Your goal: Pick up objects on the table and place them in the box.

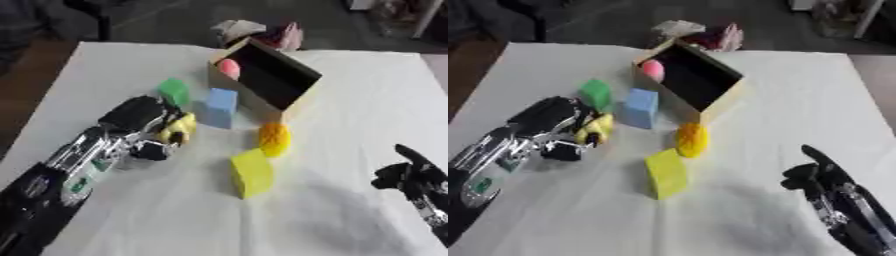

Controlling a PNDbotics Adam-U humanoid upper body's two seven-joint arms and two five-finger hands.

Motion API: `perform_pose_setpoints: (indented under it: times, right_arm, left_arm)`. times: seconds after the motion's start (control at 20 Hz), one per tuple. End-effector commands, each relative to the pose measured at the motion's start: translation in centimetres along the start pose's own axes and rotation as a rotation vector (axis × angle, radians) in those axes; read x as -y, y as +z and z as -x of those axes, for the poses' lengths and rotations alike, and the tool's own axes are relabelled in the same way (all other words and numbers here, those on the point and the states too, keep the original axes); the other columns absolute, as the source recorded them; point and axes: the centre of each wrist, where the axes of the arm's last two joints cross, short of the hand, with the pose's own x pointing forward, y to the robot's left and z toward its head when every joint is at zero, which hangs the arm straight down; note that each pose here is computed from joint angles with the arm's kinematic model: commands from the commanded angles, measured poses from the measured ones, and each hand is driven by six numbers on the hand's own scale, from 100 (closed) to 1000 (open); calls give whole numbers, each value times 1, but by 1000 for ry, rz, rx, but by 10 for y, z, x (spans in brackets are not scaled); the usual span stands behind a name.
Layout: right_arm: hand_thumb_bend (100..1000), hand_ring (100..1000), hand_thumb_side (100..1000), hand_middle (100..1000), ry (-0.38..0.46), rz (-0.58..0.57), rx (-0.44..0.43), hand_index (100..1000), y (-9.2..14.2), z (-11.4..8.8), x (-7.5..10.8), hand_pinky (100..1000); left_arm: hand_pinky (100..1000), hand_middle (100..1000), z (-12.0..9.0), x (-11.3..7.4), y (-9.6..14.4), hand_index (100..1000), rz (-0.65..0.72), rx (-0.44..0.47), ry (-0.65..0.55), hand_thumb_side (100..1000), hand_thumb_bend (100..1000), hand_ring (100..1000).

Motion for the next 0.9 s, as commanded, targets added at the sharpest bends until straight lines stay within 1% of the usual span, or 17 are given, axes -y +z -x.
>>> perform_pose_setpoints:
  times: [0.05, 0.25, 0.45, 0.65, 0.9]
  right_arm:
    - [100, 679, 649, 680, 24, -3, 5, 1000, 0, -4, 5, 715]
    - [100, 679, 645, 680, 25, -7, 5, 1000, -1, -4, 5, 715]
    - [100, 679, 643, 680, 20, -15, 8, 1000, -1, -4, 4, 716]
    - [100, 679, 649, 680, 8, -27, 12, 1000, -2, -4, 2, 717]
    - [100, 679, 659, 680, -9, -49, 22, 1000, -3, -3, -3, 717]
  left_arm:
    - [494, 262, -1, -31, 8, 472, -138, 15, -1, 244, 100, 288]
    - [499, 262, -5, -51, 12, 475, -248, 48, 30, 246, 100, 290]
    - [509, 271, -6, -74, 0, 484, -300, 95, 40, 246, 100, 299]
    - [530, 289, -7, -87, -21, 501, -278, 150, -8, 230, 100, 316]
    - [563, 319, -20, -88, -55, 531, -202, 245, -48, 227, 100, 343]
